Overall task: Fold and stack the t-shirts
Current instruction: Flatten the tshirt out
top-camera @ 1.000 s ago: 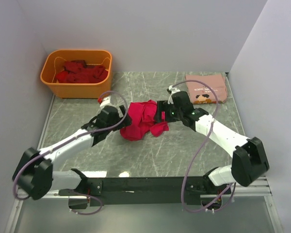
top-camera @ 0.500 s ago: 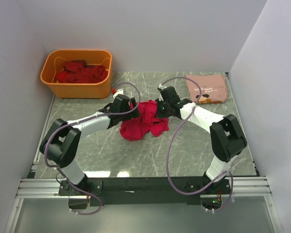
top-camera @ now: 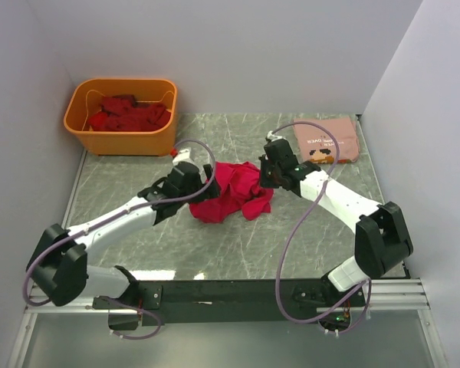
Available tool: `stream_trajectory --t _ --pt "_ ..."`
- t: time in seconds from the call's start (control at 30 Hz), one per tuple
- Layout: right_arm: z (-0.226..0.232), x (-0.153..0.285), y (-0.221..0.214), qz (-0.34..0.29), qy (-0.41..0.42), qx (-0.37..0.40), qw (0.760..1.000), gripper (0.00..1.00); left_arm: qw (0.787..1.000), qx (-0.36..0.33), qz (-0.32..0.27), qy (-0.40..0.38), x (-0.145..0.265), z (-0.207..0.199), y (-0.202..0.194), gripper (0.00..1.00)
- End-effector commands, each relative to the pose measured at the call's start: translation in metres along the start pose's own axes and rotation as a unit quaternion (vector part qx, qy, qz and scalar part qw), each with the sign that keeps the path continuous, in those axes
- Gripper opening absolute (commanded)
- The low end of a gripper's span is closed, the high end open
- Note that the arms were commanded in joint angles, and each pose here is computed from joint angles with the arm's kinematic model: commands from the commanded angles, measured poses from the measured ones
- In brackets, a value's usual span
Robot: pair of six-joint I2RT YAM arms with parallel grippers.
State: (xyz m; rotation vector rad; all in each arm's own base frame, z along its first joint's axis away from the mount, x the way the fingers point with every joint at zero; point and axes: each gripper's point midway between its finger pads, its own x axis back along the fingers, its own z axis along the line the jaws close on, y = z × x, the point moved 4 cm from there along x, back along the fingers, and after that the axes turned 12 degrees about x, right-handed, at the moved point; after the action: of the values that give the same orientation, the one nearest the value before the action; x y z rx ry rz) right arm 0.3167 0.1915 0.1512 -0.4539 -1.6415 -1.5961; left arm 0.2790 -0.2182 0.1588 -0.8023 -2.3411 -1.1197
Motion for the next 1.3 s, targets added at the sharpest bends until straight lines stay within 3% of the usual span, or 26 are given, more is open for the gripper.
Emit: stream_trajectory --t 0.0,0.3,0.47,0.6,0.67,0.7,0.77,0.8,1.03,1.27 --pt "-0.002 0.011 -0.004 -0.001 0.0 -0.011 1.0 0.0 0.999 -0.014 0.018 0.023 0.018 0.003 -0.023 1.0" --pt "0.001 0.012 -0.006 -0.002 0.015 -0.009 1.0 0.0 0.995 -0.023 0.046 0.089 0.005 0.013 -0.068 0.99" --pt "0.001 0.011 -0.01 0.0 0.016 -0.009 1.0 0.0 0.993 -0.026 0.047 0.106 -0.019 0.009 -0.075 0.88" --pt "-0.002 0.013 -0.011 -0.004 0.008 -0.008 1.0 0.0 0.991 -0.013 0.025 0.13 -0.024 0.005 -0.066 0.52" --pt "-0.005 0.014 -0.011 -0.006 -0.003 -0.008 1.0 0.0 0.992 -0.008 0.016 0.128 -0.017 0.003 -0.06 0.42" --pt "-0.007 0.016 -0.01 -0.007 -0.008 -0.008 1.0 0.0 0.991 -0.002 0.005 0.131 -0.014 0.003 -0.056 0.3" --pt "-0.012 0.018 -0.009 -0.011 -0.024 -0.008 1.0 0.0 0.99 0.005 -0.011 0.144 -0.003 0.007 -0.048 0.17" --pt "-0.014 0.021 -0.007 -0.016 -0.03 -0.009 0.999 0.0 0.988 0.017 -0.021 0.15 0.0 0.008 -0.044 0.01" --pt "-0.031 0.059 0.036 -0.088 -0.092 -0.02 0.992 0.0 0.978 0.028 -0.112 0.171 0.046 0.006 0.005 0.01" --pt "-0.052 0.153 0.109 -0.229 -0.139 -0.053 0.962 0.0 0.947 0.077 -0.283 0.133 0.127 -0.019 0.094 0.01"
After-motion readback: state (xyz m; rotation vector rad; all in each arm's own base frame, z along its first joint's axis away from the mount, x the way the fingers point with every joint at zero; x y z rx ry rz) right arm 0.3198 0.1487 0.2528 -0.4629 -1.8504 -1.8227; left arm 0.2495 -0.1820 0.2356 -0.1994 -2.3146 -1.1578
